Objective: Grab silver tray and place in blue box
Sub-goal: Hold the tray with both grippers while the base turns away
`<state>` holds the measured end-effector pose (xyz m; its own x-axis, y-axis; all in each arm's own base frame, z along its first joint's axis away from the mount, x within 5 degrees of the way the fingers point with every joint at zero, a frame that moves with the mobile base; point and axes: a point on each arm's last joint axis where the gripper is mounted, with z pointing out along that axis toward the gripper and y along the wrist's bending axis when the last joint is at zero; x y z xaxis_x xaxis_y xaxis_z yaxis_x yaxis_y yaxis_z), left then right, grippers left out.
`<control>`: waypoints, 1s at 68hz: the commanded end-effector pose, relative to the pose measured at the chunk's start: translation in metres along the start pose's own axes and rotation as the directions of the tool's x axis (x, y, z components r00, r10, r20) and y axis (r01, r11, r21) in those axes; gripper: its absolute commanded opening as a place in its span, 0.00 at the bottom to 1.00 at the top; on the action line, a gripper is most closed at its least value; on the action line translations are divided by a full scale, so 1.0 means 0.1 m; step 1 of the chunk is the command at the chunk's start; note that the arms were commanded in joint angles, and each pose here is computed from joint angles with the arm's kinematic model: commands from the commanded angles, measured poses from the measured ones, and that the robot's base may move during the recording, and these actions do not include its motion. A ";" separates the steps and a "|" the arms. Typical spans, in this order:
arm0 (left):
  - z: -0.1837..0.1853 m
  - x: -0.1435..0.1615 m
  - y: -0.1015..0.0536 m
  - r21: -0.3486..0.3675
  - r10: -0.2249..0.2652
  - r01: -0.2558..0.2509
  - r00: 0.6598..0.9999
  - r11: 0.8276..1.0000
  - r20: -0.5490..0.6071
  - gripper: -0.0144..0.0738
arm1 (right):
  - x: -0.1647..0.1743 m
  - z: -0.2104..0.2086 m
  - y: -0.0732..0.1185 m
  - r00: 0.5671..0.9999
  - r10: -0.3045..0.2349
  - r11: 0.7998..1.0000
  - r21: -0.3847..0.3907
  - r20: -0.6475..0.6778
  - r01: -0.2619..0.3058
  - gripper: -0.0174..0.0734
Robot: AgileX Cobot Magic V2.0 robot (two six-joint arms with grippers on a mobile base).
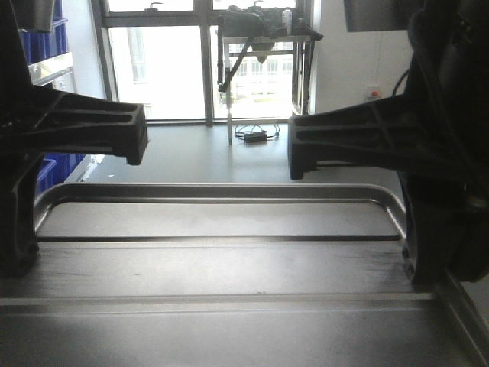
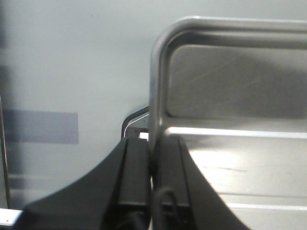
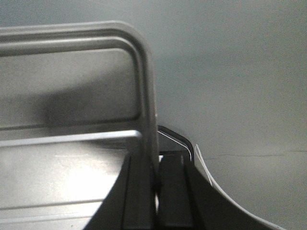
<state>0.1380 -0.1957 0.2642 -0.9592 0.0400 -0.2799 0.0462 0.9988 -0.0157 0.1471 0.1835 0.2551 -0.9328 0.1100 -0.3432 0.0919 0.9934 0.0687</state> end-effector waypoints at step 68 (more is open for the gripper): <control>-0.16 -0.03 -0.02 0.061 -0.002 -0.001 0.999 0.998 0.045 0.06 | -0.11 -0.14 0.02 0.997 0.007 0.997 -0.072 0.079 -0.001 0.26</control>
<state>0.1386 -0.1955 0.2643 -0.9572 0.0435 -0.2862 0.0488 0.9987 -0.0115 0.1474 0.1837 0.2553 -0.9317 0.1086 -0.3466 0.0895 0.9935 0.0707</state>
